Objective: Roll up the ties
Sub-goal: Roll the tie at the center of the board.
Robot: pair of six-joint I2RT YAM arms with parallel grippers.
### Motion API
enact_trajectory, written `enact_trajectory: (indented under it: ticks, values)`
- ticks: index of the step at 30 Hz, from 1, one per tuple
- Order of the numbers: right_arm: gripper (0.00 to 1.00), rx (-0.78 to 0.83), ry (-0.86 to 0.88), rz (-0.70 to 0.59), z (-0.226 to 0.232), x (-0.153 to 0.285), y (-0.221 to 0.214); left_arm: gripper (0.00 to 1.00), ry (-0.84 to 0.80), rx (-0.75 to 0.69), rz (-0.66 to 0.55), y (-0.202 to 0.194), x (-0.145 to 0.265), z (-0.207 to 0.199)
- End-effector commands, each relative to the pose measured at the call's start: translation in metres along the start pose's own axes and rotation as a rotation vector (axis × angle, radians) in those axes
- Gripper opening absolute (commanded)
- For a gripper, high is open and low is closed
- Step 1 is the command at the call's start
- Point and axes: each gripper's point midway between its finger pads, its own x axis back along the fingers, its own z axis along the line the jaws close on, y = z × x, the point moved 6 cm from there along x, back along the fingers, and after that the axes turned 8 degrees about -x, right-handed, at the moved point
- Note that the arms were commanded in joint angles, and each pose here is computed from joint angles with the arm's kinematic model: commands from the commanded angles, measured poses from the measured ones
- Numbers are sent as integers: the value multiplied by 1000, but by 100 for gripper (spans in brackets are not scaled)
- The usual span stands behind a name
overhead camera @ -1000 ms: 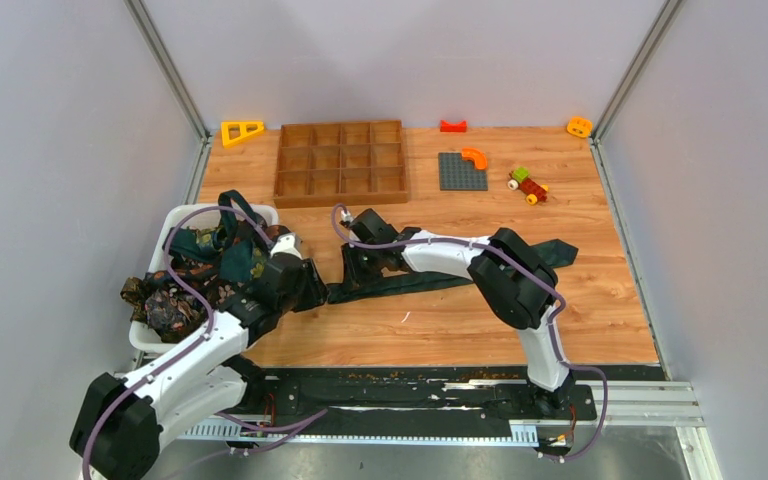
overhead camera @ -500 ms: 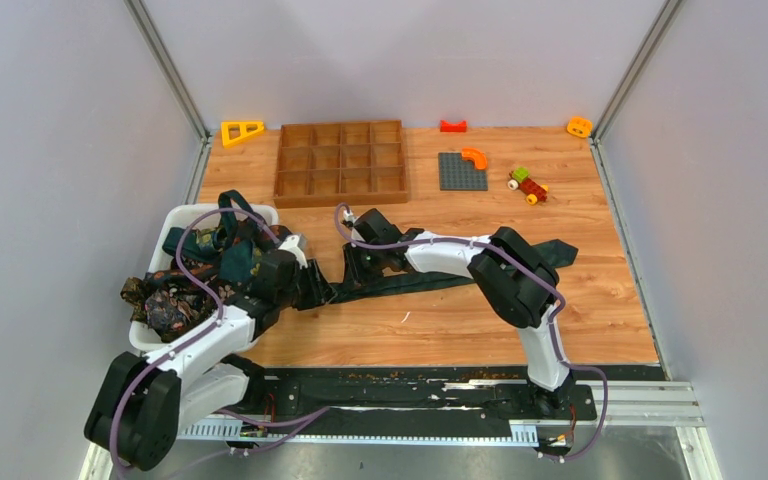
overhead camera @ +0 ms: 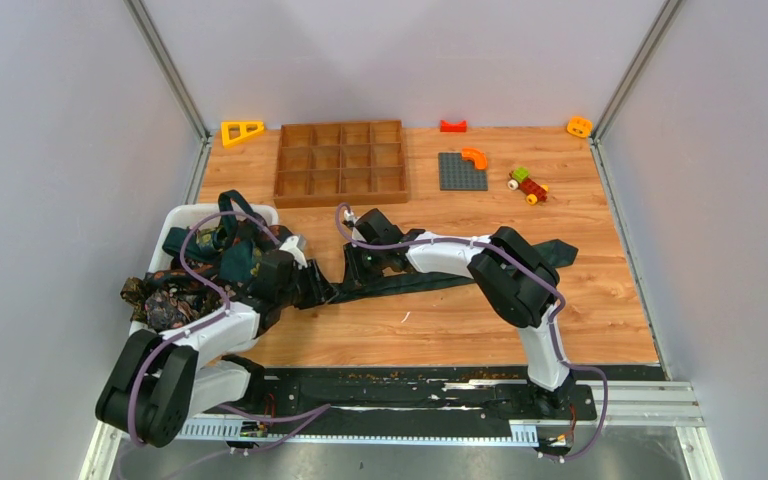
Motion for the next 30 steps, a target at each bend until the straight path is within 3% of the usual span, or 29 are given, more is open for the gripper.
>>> enact_trajectory:
  ticks: [1,7,13,22,30]
  values:
    - [11,-19,-130,46,-36,-15,-22,42,-15,10,3,-4,-4,3]
    - [11,-25,-129,48,-37,-15,-24,32,-13,28,1,-9,-6,6]
    - [11,-25,-120,37,-31,-11,-19,0,-31,23,1,-6,-6,3]
    - [27,29,-62,-21,6,15,9,0,61,-6,21,8,11,2]
    - [27,75,1,-65,39,38,16,0,76,-23,41,14,20,-2]
